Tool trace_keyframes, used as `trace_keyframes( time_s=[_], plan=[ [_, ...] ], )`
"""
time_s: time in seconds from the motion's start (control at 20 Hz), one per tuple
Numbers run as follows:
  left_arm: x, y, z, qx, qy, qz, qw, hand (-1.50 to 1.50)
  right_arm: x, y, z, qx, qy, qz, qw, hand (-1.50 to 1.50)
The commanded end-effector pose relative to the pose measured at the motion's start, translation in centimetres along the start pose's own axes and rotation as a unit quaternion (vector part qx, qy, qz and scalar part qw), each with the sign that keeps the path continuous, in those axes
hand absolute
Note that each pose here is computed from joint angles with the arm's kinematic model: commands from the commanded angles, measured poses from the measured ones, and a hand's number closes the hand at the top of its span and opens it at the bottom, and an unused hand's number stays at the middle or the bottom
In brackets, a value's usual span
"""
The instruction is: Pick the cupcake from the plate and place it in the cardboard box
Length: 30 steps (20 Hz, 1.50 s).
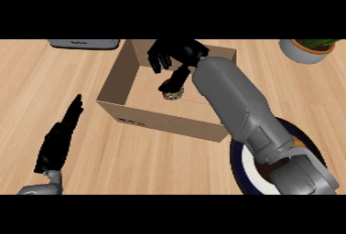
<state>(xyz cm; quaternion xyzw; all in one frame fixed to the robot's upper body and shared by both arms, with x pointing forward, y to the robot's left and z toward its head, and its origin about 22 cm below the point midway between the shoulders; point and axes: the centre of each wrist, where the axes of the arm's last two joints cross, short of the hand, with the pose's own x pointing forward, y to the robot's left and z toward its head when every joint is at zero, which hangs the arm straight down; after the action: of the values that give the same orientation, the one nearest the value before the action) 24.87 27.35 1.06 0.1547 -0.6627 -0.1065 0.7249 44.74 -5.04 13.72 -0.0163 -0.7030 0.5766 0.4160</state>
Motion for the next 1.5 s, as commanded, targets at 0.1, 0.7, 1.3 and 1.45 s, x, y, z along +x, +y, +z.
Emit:
trace_keyframes(
  time_s=[0.1, 0.7, 1.3, 1.45],
  plan=[
    [0.7, -1.5, -0.6, -0.010, -0.017, 0.001, 0.9998, 0.00, -0.2, 1.2, -0.3, -0.001, 0.017, -0.018, 1.000, -1.50],
    [1.2, 0.6, -1.3, 0.007, -0.007, -0.001, 1.0000, 0.00, -2.7, -0.4, 1.5, -0.169, -0.010, -0.266, 0.949, -1.50],
    [1.7, -0.9, -1.0, -0.013, -0.025, -0.004, 0.9996, 0.00, -9.3, -9.2, 11.5, -0.315, 0.043, -0.341, 0.885, -1.50],
    [1.0, -0.5, -0.9, -0.011, -0.028, -0.002, 0.9996, 0.00, -11.0, -10.5, 14.9, -0.328, 0.044, -0.346, 0.878, -1.50]
  ],
)
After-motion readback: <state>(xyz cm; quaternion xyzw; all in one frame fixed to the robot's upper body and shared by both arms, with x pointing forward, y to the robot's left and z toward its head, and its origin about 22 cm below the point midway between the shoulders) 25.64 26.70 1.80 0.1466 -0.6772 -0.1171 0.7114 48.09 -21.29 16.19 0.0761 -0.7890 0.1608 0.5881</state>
